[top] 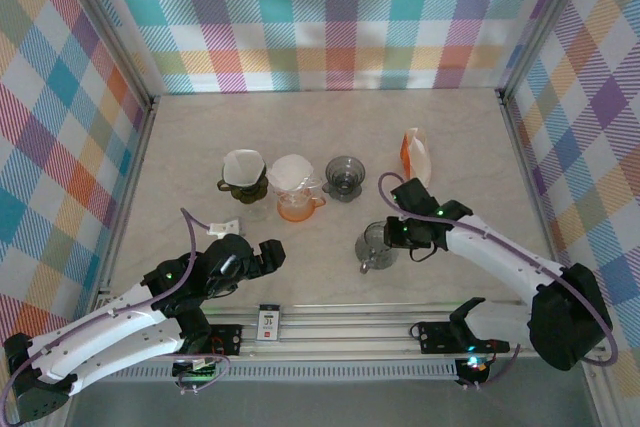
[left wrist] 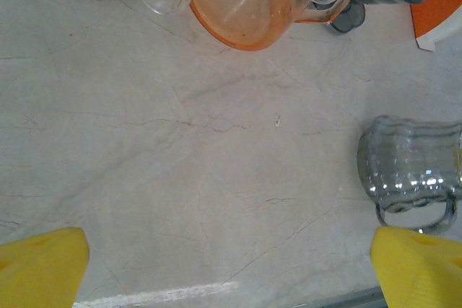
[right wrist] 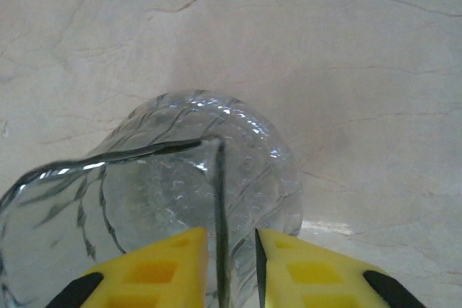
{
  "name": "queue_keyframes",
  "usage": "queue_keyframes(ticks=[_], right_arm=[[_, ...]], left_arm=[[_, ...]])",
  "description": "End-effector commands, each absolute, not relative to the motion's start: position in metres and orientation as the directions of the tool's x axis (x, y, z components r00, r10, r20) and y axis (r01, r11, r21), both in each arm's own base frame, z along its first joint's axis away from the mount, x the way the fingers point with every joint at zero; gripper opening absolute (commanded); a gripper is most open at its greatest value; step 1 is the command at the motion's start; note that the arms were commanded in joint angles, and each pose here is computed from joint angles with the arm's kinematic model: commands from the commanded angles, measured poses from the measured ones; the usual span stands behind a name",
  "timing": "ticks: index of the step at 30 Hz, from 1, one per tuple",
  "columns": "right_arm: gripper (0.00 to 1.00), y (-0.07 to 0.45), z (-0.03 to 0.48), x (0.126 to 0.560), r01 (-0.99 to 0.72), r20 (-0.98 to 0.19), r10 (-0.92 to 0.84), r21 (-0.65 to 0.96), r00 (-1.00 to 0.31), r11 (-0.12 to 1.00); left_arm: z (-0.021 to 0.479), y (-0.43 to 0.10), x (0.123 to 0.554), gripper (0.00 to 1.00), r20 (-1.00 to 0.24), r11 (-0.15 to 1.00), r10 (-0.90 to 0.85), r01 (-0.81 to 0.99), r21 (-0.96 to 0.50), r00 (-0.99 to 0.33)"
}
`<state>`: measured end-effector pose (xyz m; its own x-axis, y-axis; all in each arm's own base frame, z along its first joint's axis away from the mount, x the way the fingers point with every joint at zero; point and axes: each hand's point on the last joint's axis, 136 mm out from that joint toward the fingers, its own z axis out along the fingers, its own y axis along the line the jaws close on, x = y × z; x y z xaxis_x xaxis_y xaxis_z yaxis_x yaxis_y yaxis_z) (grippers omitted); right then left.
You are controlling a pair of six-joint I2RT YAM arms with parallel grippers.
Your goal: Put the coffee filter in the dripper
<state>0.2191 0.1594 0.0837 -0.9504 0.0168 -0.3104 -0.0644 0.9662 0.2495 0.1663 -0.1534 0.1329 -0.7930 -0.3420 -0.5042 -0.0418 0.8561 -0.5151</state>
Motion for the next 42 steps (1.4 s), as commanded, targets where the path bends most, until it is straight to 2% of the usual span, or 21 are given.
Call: queue_keyframes(ticks=[1, 8, 14, 17, 21, 25, 28, 35, 42], right_arm=[[0.21, 0.176, 0.088, 0.216, -0.139, -0.304, -0.061, 0.242, -0.951, 0.960], [0.18, 0.211, 0.088, 0.208, -0.218, -0.306, -0.139, 0.239, -0.942, 0.946], [0.20, 0.239, 0.092, 0.206, -0.290, -0.328, -0.215, 0.202, -0.920, 0.935], [0.27, 0.247, 0.093, 0.204, -0.313, -0.326, -0.240, 0.192, -0.914, 0.930], [0.44, 0.243, 0.107, 0.214, -0.306, -0.376, -0.226, 0.168, -0.899, 0.937], [0.58, 0.229, 0.134, 0.245, -0.246, -0.449, -0.134, 0.201, -0.884, 0.948], [0.63, 0.221, 0.148, 0.279, -0.178, -0.485, -0.037, 0.247, -0.873, 0.953], [0.63, 0.226, 0.140, 0.356, -0.055, -0.456, 0.095, 0.304, -0.885, 0.951], [0.60, 0.231, 0.115, 0.397, 0.030, -0.427, 0.160, 0.296, -0.890, 0.955]], left_arm=[[0.128, -0.146, 0.167, 1.00, -0.510, 0.869, -0.348, -0.066, -0.491, -0.786], [0.127, -0.143, 0.166, 1.00, -0.508, 0.872, -0.349, -0.074, -0.484, -0.787], [0.125, -0.142, 0.164, 1.00, -0.501, 0.867, -0.358, -0.080, -0.493, -0.788], [0.123, -0.141, 0.164, 1.00, -0.501, 0.869, -0.358, -0.085, -0.488, -0.788], [0.122, -0.142, 0.164, 1.00, -0.496, 0.866, -0.361, -0.087, -0.493, -0.789], [0.124, -0.142, 0.164, 1.00, -0.498, 0.864, -0.363, -0.084, -0.496, -0.787], [0.125, -0.141, 0.165, 1.00, -0.502, 0.864, -0.367, -0.087, -0.495, -0.783], [0.126, -0.138, 0.166, 1.00, -0.506, 0.862, -0.383, -0.102, -0.497, -0.773], [0.117, -0.134, 0.162, 1.00, -0.488, 0.858, -0.394, -0.120, -0.500, -0.779]])
